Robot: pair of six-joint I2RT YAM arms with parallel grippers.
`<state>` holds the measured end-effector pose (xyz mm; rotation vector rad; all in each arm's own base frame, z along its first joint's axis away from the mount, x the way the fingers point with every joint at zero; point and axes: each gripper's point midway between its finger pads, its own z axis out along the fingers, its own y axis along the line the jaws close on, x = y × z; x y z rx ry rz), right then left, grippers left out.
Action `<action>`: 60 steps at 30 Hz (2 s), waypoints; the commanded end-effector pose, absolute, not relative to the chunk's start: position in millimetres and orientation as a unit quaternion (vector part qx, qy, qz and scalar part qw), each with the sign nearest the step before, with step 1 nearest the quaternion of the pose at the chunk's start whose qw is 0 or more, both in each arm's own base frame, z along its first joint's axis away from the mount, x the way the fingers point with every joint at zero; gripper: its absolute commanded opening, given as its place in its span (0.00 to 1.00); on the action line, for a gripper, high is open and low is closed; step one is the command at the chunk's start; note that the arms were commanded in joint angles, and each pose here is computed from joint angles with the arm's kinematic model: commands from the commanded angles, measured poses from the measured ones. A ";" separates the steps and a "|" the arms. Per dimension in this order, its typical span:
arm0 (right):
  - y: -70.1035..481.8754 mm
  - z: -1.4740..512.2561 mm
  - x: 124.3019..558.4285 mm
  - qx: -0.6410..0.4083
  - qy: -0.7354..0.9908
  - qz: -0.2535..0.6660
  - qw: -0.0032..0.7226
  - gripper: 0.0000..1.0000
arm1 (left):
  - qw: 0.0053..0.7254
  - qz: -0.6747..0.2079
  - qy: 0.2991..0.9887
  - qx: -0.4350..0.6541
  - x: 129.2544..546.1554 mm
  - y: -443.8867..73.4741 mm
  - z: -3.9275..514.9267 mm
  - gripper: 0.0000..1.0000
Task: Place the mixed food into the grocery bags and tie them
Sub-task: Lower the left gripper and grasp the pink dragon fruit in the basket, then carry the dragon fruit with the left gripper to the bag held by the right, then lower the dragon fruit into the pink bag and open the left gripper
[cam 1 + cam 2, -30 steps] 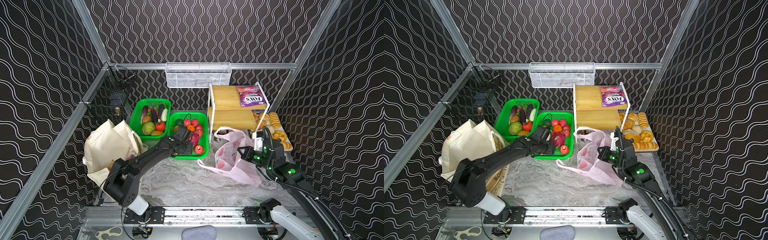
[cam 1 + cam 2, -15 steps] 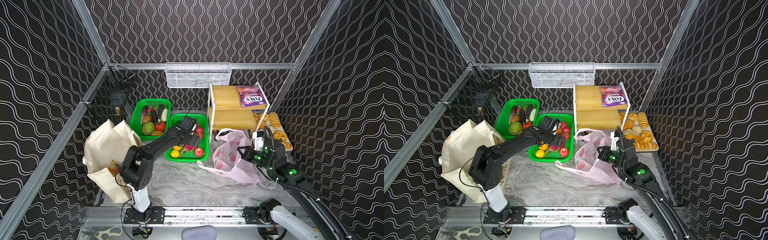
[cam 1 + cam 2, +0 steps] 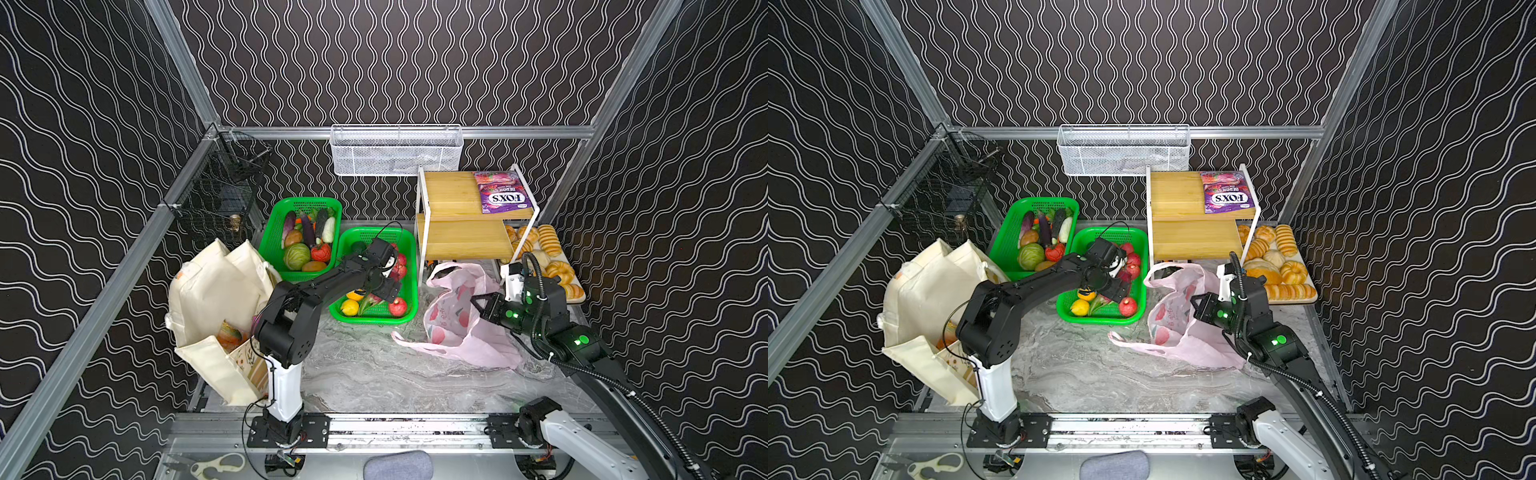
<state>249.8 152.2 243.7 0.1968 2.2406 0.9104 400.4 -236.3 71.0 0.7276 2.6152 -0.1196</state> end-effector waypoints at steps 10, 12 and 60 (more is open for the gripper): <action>157.6 248.5 253.2 0.082 0.854 0.373 0.353 0.00 | 0.227 -0.070 0.935 0.263 395.4 -238.8 106.7 0.65; 158.7 248.0 254.0 0.084 0.852 0.377 0.352 0.00 | 0.251 -0.080 0.933 0.247 390.9 -235.4 133.6 0.65; 218.4 253.0 230.2 -0.070 0.815 0.509 0.268 0.03 | 0.224 -0.462 0.848 0.131 255.2 -354.1 203.0 0.62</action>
